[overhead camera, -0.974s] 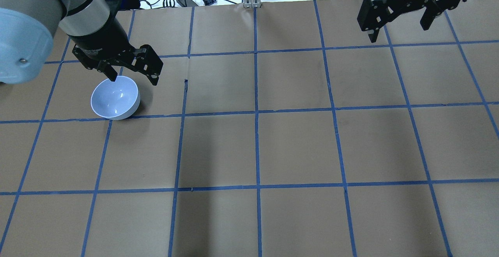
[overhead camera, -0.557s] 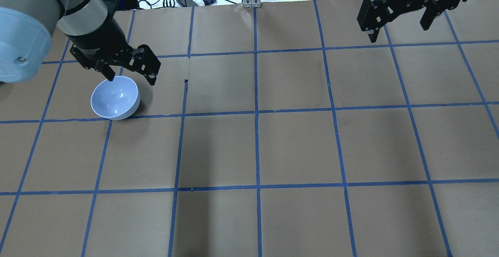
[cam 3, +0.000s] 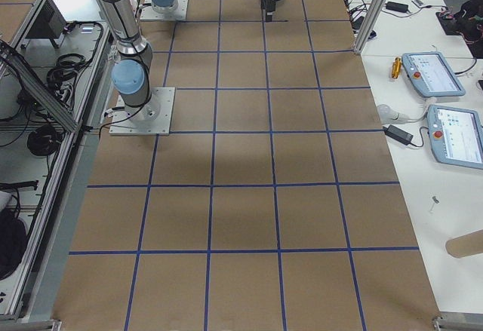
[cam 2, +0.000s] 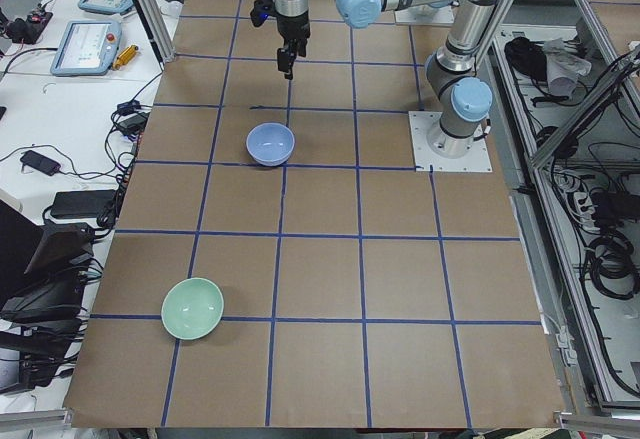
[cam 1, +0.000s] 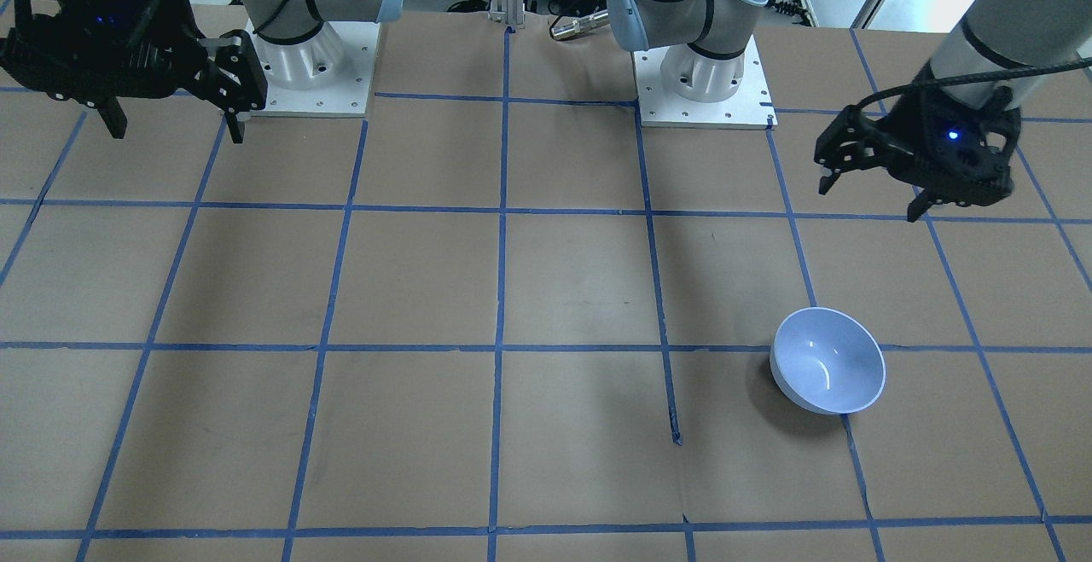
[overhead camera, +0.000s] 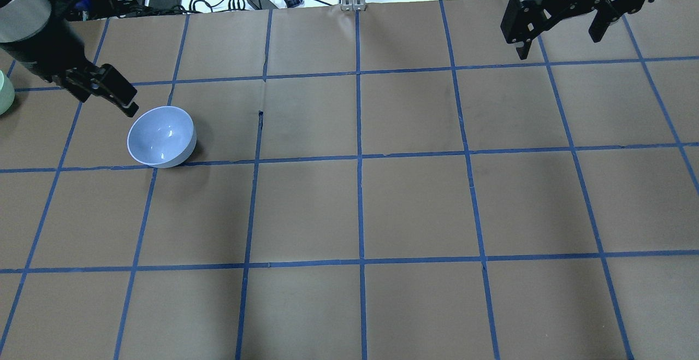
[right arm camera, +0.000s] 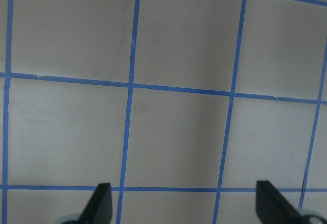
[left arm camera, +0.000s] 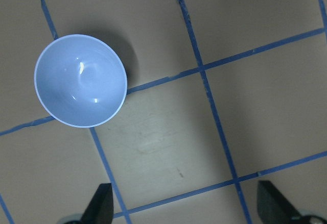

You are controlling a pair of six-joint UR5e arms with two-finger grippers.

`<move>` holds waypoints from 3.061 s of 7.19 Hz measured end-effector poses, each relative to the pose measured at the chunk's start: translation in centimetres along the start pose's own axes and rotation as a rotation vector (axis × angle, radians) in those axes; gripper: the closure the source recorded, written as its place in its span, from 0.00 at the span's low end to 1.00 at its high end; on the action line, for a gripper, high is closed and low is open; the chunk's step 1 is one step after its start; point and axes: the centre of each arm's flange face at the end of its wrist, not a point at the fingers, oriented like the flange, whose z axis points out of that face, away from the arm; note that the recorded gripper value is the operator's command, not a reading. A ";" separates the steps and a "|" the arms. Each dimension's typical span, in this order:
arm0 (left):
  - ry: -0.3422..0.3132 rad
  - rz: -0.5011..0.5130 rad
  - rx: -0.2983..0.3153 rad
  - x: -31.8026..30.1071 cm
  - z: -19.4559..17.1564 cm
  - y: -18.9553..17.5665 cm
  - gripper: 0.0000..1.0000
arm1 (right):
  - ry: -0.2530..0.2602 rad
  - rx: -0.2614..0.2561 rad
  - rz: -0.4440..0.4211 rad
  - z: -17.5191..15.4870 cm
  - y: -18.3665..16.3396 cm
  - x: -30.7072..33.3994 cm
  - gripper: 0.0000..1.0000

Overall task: Stack green bowl on blue bowl
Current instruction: 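Move the left gripper away from the blue bowl toward the green bowl, then lower the left gripper onto the pale green bowl rim and close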

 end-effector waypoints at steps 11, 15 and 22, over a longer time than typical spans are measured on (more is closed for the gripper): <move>-0.069 0.531 0.035 -38.3 10.3 6.7 0.00 | 0.000 0.000 -0.001 0.0 0.0 0.0 0.00; -0.108 0.649 0.035 -46.5 14.6 5.5 0.01 | 0.000 0.000 -0.001 0.0 0.0 0.0 0.00; -0.157 0.767 0.080 -52.2 23.1 6.6 0.01 | 0.000 0.000 0.000 0.0 0.0 0.0 0.00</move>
